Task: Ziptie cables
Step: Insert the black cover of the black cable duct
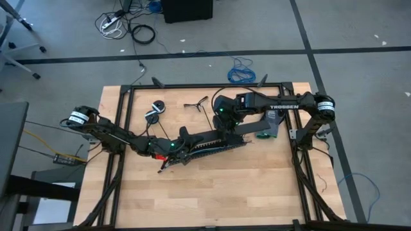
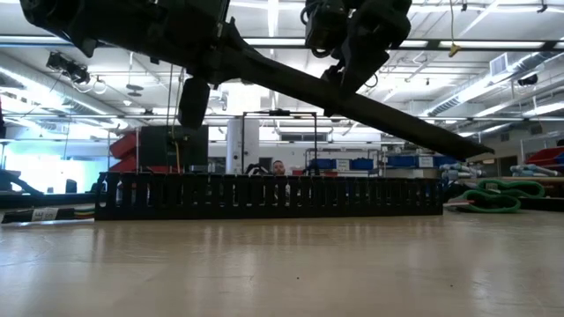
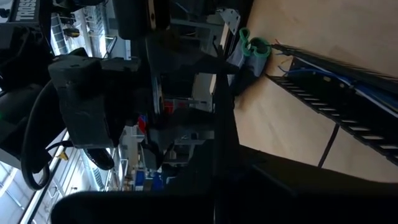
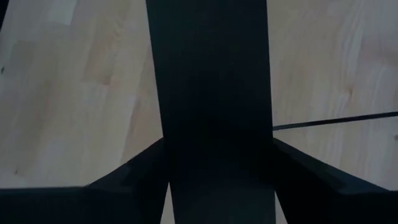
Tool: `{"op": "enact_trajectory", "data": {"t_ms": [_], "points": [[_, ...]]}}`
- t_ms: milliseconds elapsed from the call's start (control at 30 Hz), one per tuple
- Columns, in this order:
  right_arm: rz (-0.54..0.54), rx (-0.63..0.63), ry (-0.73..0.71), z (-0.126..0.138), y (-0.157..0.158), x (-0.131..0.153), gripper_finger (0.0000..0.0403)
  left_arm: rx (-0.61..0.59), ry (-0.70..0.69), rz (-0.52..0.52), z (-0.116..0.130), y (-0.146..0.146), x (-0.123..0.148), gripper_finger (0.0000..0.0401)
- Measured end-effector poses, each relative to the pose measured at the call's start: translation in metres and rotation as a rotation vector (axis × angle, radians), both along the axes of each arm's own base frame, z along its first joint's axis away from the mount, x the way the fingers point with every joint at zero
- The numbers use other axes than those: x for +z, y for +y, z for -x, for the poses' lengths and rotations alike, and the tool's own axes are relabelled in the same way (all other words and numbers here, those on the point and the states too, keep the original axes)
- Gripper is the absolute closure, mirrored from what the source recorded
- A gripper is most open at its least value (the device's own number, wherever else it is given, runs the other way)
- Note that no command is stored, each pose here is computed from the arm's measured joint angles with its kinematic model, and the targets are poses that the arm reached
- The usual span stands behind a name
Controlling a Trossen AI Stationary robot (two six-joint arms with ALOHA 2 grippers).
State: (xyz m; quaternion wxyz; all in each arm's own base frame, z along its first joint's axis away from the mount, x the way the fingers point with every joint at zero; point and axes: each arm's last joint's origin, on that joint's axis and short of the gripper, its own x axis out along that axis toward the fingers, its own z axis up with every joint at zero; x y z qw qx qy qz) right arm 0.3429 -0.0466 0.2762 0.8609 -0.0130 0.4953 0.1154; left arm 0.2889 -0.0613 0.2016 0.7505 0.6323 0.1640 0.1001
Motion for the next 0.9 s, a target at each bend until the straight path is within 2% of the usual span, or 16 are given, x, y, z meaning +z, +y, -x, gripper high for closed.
{"op": "enact_trajectory", "data": {"t_ms": [167, 433, 733, 900], "points": [[-0.001, -0.026, -0.003, -0.0007, -0.0005, 0.0003, 0.0140, 0.000, -0.002, 0.001, 0.0000, -0.0001, 0.0002, 0.0374], [0.000, -0.026, 0.000, -0.0004, -0.0006, 0.0002, 0.0182, 0.064, -0.004, -0.009, 0.0007, 0.0016, 0.0003, 0.0332], [0.036, -0.062, 0.037, 0.0020, -0.0017, -0.0014, 0.0159, 0.221, -0.062, 0.069, 0.0049, -0.0004, 0.0015, 0.0303], [0.087, -0.090, 0.090, 0.0061, -0.0030, -0.0035, 0.0172, 0.287, -0.054, 0.061, 0.0089, -0.0065, -0.0005, 0.0292]]}}
